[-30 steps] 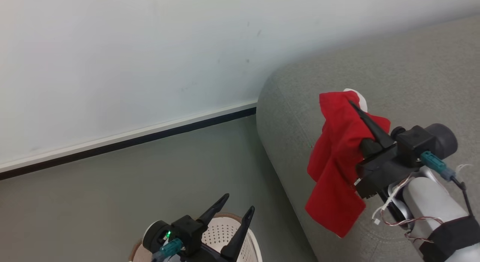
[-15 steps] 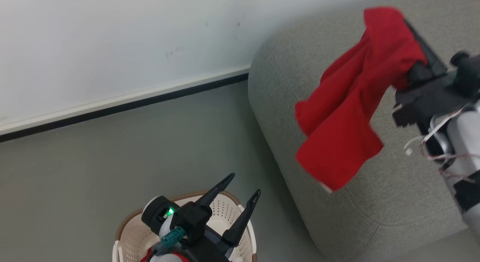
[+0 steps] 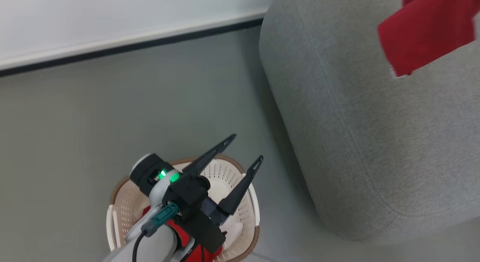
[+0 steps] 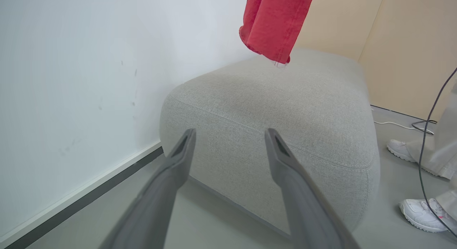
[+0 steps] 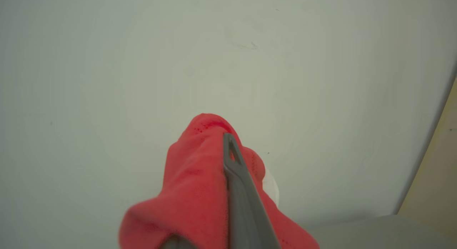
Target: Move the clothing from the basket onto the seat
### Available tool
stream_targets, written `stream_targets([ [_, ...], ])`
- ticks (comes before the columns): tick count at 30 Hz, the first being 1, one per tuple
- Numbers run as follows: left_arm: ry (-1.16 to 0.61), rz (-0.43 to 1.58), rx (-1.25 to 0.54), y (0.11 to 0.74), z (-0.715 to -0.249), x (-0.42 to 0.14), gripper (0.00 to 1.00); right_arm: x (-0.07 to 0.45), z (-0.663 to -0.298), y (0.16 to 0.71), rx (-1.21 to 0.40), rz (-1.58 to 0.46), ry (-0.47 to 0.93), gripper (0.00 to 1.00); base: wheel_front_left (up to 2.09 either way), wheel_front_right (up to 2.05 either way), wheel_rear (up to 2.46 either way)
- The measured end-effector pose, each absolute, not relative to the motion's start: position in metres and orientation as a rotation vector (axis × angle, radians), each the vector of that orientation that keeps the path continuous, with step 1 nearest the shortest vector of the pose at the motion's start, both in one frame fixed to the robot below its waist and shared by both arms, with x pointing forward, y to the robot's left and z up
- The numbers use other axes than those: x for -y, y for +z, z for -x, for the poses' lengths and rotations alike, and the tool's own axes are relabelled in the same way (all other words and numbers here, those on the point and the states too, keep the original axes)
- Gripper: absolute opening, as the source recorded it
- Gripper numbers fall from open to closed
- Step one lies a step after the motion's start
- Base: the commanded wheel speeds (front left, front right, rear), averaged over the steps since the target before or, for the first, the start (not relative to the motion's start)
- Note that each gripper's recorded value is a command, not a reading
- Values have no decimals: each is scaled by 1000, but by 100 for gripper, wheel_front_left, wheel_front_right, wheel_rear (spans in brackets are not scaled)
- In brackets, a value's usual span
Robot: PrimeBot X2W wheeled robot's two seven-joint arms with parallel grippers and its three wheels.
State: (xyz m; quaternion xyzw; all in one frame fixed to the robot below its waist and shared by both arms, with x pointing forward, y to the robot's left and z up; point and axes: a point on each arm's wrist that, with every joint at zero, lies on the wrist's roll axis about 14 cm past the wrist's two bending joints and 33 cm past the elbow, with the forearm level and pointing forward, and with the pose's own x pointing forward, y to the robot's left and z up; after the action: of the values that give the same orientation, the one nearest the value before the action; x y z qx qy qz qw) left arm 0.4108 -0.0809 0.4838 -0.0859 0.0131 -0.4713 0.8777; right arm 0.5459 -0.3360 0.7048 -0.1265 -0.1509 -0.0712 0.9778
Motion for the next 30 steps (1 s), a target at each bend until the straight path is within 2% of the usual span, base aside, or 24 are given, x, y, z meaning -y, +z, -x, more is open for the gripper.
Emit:
stream_targets([
  [7, -989, 186, -21, 475, -429, 77, 100, 371, -573, 677, 233, 233, -239, 0, 0, 0, 0],
  [15, -1011, 182, -13, 459, -453, 81, 100, 397, -593, 601, 103, 180, -327, 0, 0, 0, 0],
  [24, -1032, 179, -44, 428, -472, 85, 100, 377, -604, 477, -112, 77, -337, 0, 0, 0, 0],
  [30, -1044, 201, -90, 403, -475, 91, 100, 368, -591, 410, -257, 63, -325, 0, 0, 0, 0],
])
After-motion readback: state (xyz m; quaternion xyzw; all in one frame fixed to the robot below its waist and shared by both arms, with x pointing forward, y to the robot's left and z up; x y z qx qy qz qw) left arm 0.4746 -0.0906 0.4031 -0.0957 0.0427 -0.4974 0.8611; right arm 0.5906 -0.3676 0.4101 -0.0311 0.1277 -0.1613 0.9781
